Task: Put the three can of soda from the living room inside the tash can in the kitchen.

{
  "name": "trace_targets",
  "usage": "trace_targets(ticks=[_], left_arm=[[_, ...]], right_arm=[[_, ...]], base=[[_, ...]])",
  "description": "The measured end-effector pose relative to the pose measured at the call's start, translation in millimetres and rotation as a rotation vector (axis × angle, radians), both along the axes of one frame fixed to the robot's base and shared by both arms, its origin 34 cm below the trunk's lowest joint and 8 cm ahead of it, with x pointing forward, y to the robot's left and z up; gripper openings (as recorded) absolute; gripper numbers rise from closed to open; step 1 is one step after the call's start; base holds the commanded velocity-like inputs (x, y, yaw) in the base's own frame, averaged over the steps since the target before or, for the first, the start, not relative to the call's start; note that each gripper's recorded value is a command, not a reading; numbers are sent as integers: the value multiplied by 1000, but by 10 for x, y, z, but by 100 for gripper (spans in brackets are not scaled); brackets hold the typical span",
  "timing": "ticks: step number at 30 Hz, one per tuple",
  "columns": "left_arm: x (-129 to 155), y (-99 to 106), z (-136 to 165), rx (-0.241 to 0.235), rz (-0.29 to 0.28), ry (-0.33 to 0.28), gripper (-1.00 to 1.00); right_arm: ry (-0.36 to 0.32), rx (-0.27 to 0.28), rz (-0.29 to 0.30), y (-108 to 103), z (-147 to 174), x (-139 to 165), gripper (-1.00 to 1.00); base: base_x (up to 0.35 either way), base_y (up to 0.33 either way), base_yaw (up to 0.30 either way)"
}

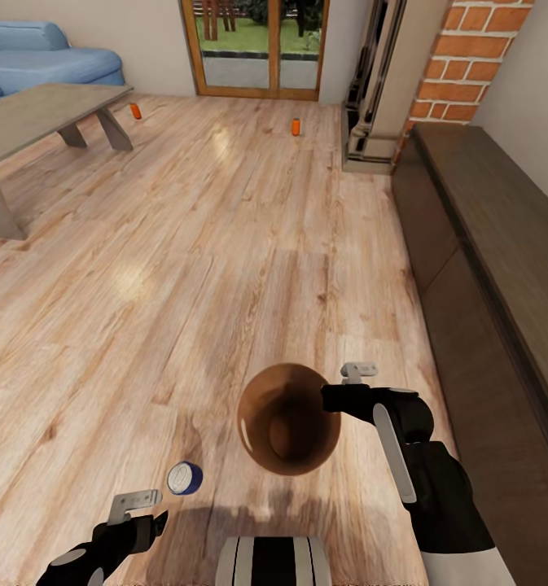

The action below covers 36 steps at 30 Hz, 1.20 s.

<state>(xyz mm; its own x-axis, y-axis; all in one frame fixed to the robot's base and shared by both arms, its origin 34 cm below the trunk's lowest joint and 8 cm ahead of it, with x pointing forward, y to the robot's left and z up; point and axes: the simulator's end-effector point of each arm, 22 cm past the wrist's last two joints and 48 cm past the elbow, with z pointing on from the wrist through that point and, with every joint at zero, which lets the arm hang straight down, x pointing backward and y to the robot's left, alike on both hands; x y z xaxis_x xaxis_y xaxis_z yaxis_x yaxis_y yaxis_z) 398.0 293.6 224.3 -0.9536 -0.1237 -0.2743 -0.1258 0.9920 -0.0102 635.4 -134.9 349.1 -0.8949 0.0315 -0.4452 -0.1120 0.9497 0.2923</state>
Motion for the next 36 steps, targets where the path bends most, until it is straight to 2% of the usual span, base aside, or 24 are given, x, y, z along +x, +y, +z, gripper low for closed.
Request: trace_targets(ticks=[12, 19, 30, 32, 35, 36], left_arm=[[4, -23, -12, -3, -4, -1, 100], [127, -31, 67, 6, -15, -32, 100], [124, -78, 68, -6, -13, -26, 100], [133, -83, 43, -6, -38, -15, 100], [145, -85, 7, -4, -74, 3, 100], [152, -53, -1, -6, -70, 7, 100]], right_arm=[[1, 0, 0, -2, -21, 1, -100], [2, -2, -3, -14, -25, 2, -100], [-2, 0, -10, -35, -23, 16, -100], [4, -32, -9, -85, -57, 3, -100], [-1, -120, -14, -258, -100, 14, -100], [-4, -142, -12, -301, -107, 17, -100]], base=[[0, 0, 0], [0, 0, 0], [0, 0, 0], [0, 0, 0], [0, 0, 0], [0, 0, 0]])
